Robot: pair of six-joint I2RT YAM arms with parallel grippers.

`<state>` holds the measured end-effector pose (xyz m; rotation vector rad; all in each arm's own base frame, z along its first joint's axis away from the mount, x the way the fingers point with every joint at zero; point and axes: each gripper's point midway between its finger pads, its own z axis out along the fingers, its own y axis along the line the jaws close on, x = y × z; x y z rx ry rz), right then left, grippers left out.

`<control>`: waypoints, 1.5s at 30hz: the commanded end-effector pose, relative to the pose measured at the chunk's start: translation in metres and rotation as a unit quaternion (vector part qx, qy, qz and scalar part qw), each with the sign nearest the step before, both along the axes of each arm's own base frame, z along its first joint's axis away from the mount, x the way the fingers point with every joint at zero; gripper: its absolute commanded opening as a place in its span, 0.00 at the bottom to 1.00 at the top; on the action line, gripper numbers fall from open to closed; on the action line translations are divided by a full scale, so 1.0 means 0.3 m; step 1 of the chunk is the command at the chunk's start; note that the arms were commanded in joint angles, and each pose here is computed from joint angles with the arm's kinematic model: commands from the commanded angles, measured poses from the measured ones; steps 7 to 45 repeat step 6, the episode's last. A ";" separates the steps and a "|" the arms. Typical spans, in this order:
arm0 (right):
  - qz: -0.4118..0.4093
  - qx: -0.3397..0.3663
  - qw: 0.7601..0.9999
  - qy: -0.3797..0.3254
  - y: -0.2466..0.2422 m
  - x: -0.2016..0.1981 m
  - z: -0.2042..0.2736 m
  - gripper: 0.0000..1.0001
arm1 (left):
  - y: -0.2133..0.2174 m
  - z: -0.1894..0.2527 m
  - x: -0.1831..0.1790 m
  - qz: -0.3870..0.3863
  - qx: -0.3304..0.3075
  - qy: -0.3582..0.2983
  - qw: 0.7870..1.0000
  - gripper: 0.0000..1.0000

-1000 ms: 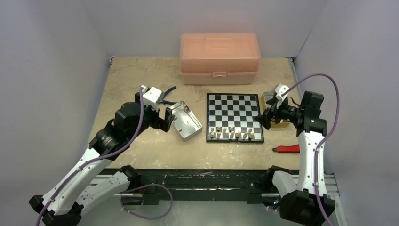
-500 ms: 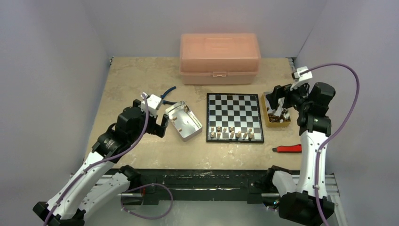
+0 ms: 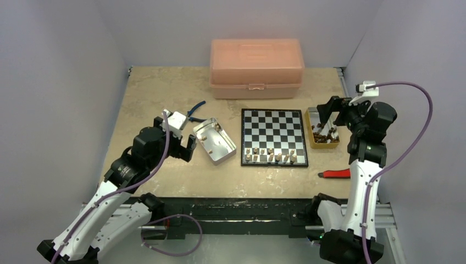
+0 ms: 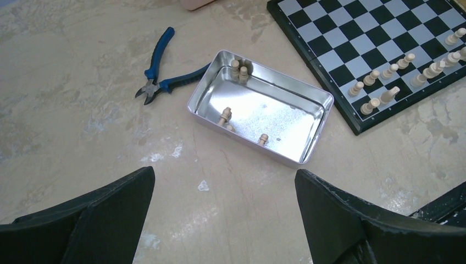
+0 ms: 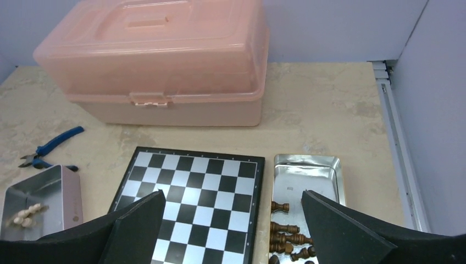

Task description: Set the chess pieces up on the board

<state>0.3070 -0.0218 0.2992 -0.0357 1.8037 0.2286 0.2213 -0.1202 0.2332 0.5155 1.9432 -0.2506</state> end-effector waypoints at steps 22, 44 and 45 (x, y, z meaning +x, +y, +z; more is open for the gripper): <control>-0.031 0.010 0.999 -0.018 -0.039 0.031 0.037 0.99 | -0.001 0.019 0.013 -0.001 -0.003 -0.014 1.000 1.00; -0.031 0.010 0.999 -0.018 -0.039 0.031 0.037 0.99 | -0.001 0.019 0.013 -0.001 -0.003 -0.014 1.000 1.00; -0.031 0.010 0.999 -0.018 -0.039 0.031 0.037 0.99 | -0.001 0.019 0.013 -0.001 -0.003 -0.014 1.000 1.00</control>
